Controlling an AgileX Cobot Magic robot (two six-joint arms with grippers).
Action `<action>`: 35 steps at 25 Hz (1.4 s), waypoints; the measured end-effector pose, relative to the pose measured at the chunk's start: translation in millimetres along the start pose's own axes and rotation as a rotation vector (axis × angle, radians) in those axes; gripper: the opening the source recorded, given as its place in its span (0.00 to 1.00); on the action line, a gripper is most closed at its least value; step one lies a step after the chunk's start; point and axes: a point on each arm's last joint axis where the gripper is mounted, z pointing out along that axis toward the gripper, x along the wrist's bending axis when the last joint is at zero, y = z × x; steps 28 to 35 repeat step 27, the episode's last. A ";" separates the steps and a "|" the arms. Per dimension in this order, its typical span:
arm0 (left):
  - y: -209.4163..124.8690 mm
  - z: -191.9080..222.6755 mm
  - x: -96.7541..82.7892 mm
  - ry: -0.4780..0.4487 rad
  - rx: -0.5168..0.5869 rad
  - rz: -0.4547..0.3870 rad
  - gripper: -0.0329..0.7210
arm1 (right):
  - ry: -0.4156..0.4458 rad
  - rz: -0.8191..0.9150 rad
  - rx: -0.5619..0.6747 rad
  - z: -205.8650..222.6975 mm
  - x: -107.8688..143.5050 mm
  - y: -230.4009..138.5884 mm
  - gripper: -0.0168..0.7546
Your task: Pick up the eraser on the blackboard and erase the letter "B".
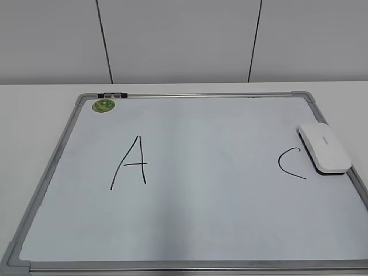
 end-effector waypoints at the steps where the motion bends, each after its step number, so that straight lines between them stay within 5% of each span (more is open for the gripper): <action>1: 0.0 0.0 0.0 0.001 0.000 -0.001 0.53 | 0.000 0.000 0.000 0.0 0.0 0.0 0.78; 35: 0.0 0.0 0.0 0.002 0.000 -0.001 0.46 | 0.000 0.002 0.000 0.0 0.0 0.0 0.78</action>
